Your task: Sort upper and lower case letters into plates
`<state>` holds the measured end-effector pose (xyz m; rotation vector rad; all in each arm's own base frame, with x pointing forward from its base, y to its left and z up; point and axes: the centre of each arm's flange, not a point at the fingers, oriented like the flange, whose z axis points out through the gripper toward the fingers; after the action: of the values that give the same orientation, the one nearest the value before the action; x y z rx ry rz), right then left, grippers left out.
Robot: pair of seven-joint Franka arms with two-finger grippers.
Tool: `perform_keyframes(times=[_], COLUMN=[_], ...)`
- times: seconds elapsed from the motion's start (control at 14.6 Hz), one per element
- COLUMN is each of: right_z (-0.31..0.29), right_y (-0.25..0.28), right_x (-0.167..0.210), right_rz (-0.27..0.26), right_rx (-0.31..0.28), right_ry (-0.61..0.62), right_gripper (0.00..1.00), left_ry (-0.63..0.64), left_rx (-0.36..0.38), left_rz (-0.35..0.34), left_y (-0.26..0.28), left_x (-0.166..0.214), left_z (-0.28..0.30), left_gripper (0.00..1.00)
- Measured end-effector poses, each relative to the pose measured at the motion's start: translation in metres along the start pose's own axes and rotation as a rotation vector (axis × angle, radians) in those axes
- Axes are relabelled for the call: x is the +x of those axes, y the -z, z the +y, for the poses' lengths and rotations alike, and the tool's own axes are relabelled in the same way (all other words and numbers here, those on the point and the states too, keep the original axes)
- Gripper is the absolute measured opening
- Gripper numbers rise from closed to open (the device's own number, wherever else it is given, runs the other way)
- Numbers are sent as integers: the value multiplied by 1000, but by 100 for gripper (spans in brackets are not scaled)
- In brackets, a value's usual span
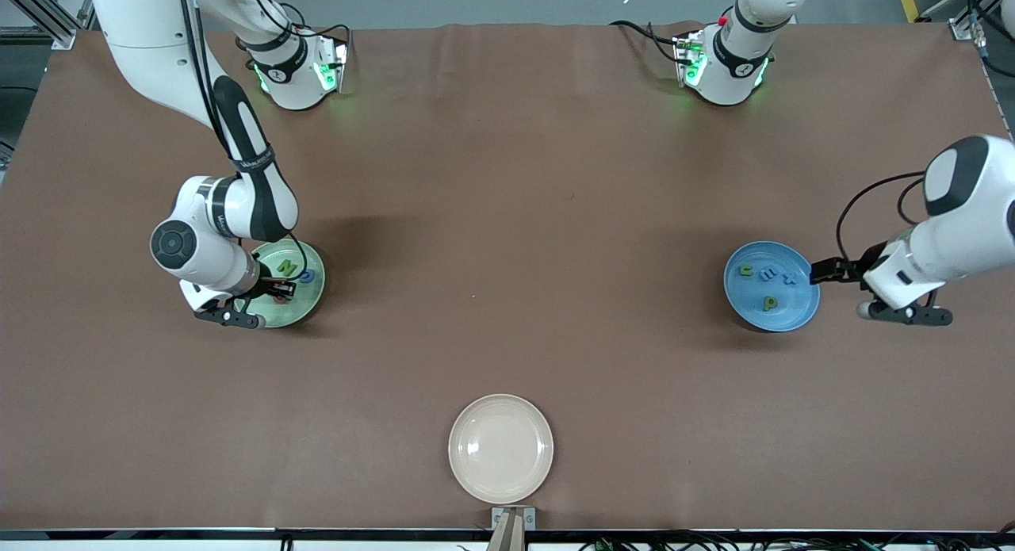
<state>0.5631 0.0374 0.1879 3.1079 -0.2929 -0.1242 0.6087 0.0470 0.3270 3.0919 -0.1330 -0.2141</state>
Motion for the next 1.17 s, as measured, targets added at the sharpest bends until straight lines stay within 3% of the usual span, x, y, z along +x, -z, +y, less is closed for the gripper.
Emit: perform_keyframes(times=[0.07,0.27,0.48,0.96,1.17], right_z=[-1,-4,-11,9,35], right_y=[1,7,29,132,199], right_x=[1,6,16,50,64], right_rz=[2,2,-67,-174,-183], right_rx=[1,5,14,24,17], right_ry=[1,4,11,67,116], right_gripper=[41,69,98,100,100], left_ry=[1,6,27,84,96], left_rx=[2,1,2,32,40], left_rz=[-13,-7,43,152,167], left_y=[1,28,69,141,161], left_x=[6,9,-2,-27,-40], left_z=[12,32,25,23,20], left_gripper=[100,100,100,100,100])
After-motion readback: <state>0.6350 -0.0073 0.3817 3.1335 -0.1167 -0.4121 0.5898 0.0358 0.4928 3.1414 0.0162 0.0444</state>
